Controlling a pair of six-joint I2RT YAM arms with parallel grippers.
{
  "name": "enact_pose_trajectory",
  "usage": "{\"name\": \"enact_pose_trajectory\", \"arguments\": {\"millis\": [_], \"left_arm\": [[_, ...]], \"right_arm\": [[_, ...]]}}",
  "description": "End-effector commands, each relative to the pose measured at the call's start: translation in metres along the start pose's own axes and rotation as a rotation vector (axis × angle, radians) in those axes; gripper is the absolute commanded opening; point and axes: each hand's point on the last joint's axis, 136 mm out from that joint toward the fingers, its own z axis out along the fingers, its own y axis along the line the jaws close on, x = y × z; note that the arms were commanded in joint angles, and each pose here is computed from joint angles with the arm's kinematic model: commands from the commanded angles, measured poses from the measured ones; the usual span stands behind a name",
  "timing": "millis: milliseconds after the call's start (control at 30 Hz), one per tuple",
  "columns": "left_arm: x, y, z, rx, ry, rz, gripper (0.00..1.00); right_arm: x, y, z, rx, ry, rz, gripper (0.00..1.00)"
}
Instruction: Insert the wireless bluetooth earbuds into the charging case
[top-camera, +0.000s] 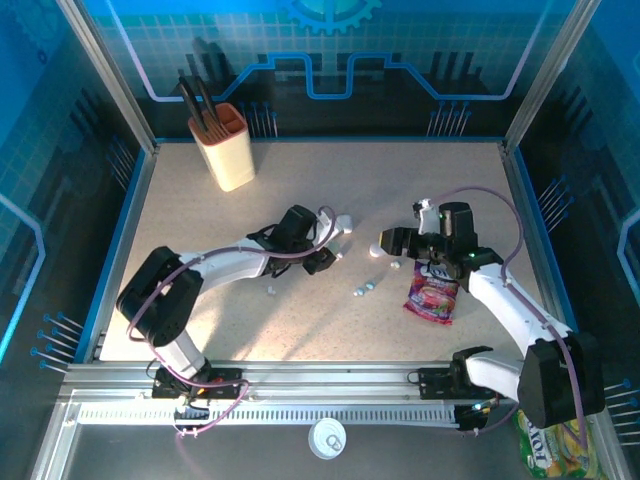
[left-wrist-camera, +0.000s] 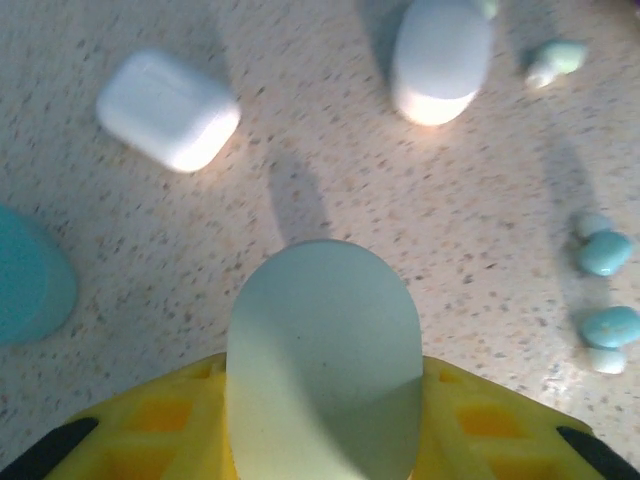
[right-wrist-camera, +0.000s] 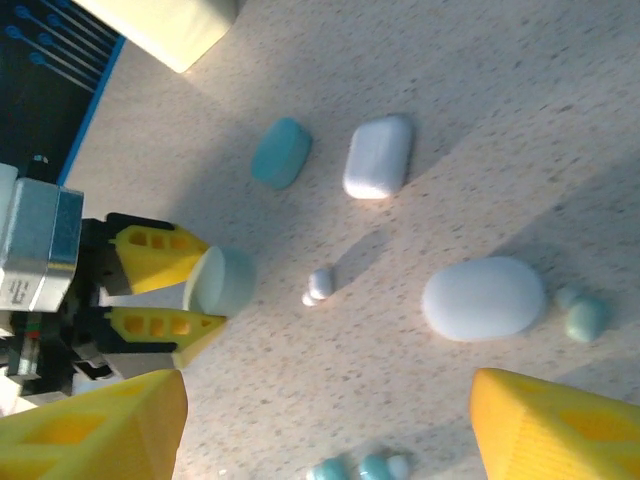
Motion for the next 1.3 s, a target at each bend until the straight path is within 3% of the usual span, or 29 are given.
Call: {"name": "enact_pose_trajectory", "arguments": {"millis": [0, 267, 633, 1100, 1267], "left_arm": [[-0.026, -0.021, -0.014, 0.087, -0.152, 0.139, 0.38], [-0.039, -0.040, -0.036, 0.152, -0.313, 0.230, 0.37], [-0.047, -0.047, -0.048, 0.168, -0.384, 0.258, 0.38], [-0.045, -0.049, -0.052, 0.163, -0.409, 0.273, 0.40], [-0.051, -0.046, -0.055, 0.148, -0.429, 0.270, 0.41]], "right_arm": [[0.000, 0.030, 0.002, -0.113, 0.056, 0.051, 0.75], [0.015, 0.064, 0.025, -0.224, 0.201, 0.088, 0.71], [0.041, 0.087, 0.053, -0.289, 0.338, 0.120, 0.63], [0.028, 0.100, 0.061, -0.324, 0.333, 0.146, 0.39], [0.031, 0.100, 0.062, -0.323, 0.355, 0.150, 0.42]]}}
